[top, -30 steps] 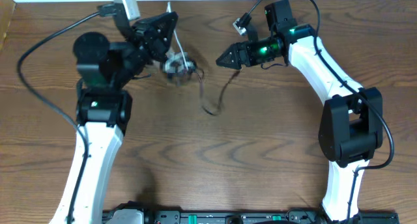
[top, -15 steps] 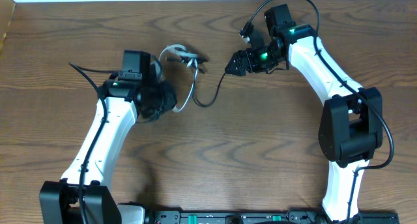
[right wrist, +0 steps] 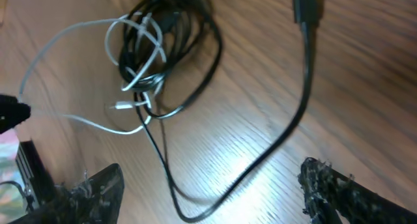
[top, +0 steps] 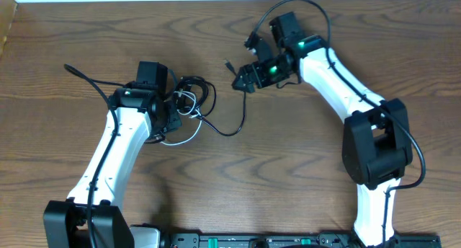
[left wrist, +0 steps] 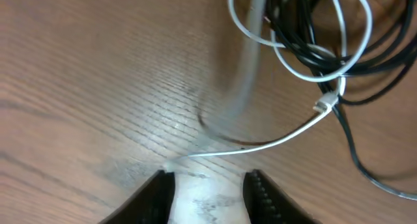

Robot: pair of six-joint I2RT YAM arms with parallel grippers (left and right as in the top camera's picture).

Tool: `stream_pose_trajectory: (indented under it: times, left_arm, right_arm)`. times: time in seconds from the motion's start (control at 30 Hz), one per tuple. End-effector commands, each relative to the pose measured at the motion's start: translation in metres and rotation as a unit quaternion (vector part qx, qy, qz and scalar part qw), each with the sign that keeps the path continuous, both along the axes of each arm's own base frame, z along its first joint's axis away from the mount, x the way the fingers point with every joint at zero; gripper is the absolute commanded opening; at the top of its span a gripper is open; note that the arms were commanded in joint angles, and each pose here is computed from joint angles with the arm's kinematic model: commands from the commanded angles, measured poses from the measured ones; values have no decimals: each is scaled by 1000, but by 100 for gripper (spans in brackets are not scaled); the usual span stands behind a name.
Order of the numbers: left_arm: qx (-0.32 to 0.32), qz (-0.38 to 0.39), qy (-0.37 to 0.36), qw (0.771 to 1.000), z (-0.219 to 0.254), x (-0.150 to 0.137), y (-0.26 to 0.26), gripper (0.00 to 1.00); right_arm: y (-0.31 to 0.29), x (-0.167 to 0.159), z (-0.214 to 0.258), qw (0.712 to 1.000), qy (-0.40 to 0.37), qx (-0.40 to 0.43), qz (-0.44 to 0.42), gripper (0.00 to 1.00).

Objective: Untangle cables

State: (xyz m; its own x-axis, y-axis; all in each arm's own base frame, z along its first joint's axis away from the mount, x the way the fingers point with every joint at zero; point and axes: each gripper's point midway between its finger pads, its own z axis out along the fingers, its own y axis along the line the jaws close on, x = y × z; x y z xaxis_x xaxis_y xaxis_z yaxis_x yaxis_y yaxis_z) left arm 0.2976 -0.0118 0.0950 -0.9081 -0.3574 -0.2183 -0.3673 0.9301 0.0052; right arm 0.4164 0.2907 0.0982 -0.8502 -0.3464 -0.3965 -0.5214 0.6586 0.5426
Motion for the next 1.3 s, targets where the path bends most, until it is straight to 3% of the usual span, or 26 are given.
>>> stream_pose_trajectory:
  times: [0.0, 0.23, 0.5, 0.73, 0.97, 1.03, 1.13, 1.27]
  left_arm:
    - [43, 9, -8, 999, 5, 2, 16, 45]
    - [47, 21, -26, 998, 7, 10, 18, 44]
    - [-39, 1, -70, 997, -9, 29, -13, 27]
    - [-94, -59, -120, 987, -29, 44, -37, 28]
    - [-97, -79, -174, 977, -31, 72, -42, 28]
    - [-98, -78, -172, 977, -38, 76, -43, 28]
    - [-105, -79, -156, 979, -54, 76, -46, 28]
    - [-116, -81, -134, 981, -76, 76, -50, 28]
  right_arm:
    - [9, -3, -6, 1000, 8, -15, -17, 79]
    - [37, -7, -15, 999, -18, -37, -24, 75]
    - [63, 1, -30, 997, -20, -32, -69, 61]
    - [81, -8, -69, 998, 5, -31, -55, 62]
    - [97, -13, -100, 999, 30, 2, -31, 59]
    - [99, -17, -107, 999, 42, 8, -24, 52]
    - [98, -18, -112, 999, 45, 4, -24, 29]
    - [98, -16, -113, 999, 40, 1, -27, 18]
